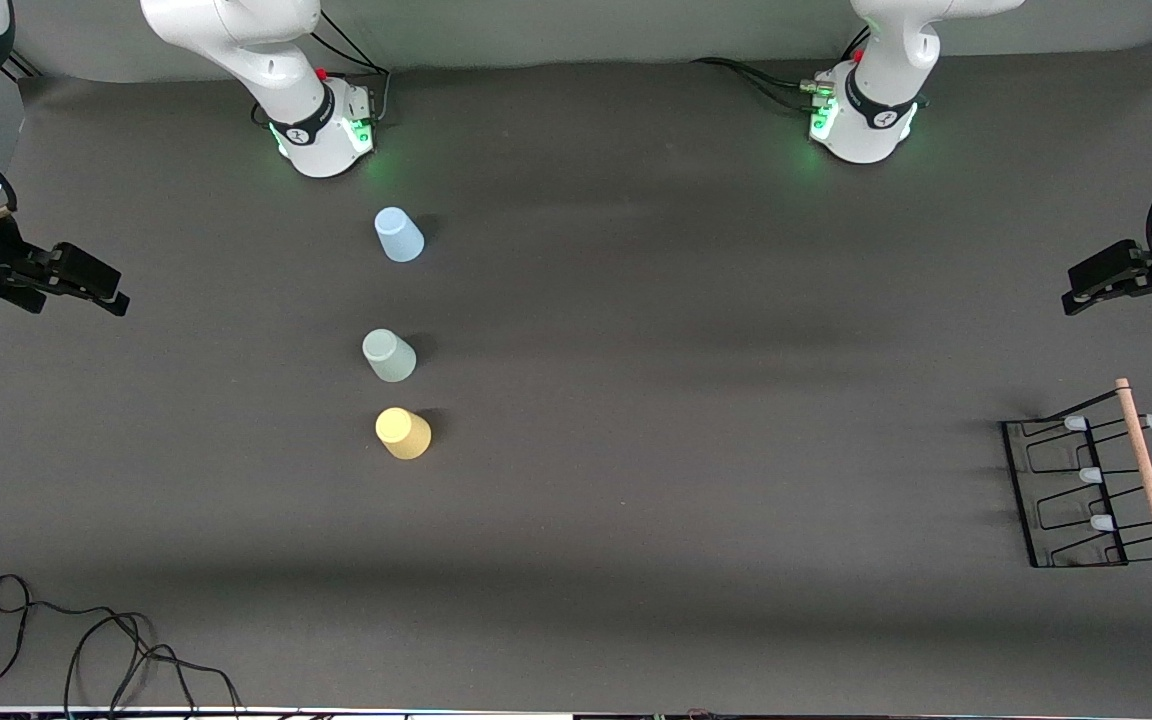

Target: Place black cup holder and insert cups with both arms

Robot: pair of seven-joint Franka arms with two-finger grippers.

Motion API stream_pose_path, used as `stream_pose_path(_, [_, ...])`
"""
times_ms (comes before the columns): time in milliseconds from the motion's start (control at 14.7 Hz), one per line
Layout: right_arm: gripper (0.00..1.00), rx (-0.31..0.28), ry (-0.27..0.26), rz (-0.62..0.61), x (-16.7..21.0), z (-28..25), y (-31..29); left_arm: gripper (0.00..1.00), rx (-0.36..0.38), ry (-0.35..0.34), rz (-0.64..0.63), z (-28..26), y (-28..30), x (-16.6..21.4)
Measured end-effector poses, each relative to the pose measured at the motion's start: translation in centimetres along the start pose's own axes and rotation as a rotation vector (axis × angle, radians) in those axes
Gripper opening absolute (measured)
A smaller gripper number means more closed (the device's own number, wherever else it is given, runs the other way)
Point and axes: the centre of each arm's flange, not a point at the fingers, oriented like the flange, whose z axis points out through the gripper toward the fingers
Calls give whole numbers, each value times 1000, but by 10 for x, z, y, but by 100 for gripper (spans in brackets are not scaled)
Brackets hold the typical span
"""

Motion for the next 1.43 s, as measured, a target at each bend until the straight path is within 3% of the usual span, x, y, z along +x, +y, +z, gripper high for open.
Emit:
stream_pose_path(951, [100,0,-1,1,0,0,0,100,28,-14,-4,11,-11,6])
stream_pose_path(1426, [100,0,-2,1,0,1,1,100,53,81,-36,90,-120,58])
